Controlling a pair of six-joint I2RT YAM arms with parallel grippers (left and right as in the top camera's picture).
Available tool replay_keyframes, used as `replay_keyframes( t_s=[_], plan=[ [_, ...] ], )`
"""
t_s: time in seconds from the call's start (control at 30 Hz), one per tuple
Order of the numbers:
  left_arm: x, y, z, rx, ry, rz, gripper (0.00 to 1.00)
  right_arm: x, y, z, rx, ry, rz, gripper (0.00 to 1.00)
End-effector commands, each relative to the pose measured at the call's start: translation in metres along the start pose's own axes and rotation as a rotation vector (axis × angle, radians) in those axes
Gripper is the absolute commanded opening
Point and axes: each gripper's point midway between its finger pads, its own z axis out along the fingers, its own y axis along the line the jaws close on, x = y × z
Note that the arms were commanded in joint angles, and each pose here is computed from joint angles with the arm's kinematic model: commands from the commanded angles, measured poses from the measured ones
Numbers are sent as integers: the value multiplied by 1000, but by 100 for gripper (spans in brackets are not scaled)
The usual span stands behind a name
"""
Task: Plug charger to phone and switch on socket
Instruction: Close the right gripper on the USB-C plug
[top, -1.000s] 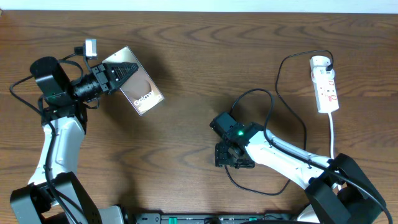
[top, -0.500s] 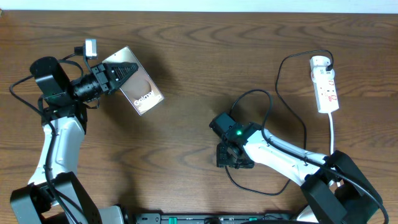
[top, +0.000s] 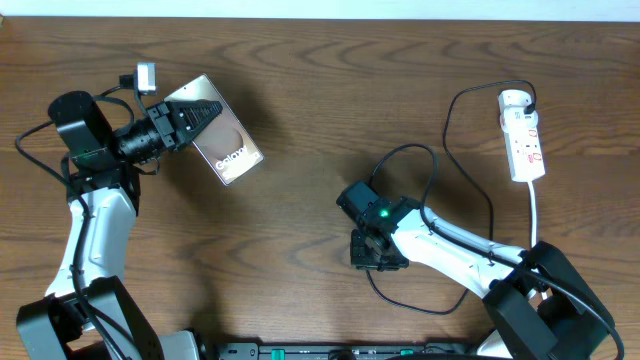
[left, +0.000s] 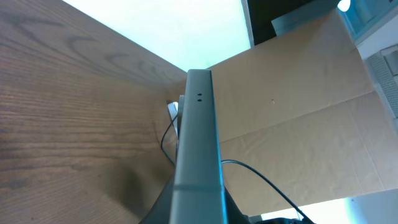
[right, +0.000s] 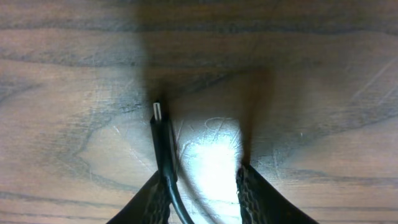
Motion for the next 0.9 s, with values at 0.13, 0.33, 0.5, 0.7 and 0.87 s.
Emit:
replay_keyframes(
  t_s=[0.13, 0.33, 0.5, 0.7, 0.87],
  plan=[
    [-4, -12, -2, 26, 14, 49, 8, 4, -3, 4, 21, 5, -9, 22],
    [-4, -12, -2, 26, 14, 49, 8, 4, -3, 4, 21, 5, -10, 17],
    [-3, -12, -2, 26, 14, 49, 7, 2, -1, 4, 14, -4, -12, 19],
    [-3, -11, -2, 26, 14, 48, 7, -2, 2, 4, 3, -19, -30, 26],
    [-3, -11, -2, 25, 14, 46, 8, -5, 2, 4, 1, -32, -29, 28]
  ],
)
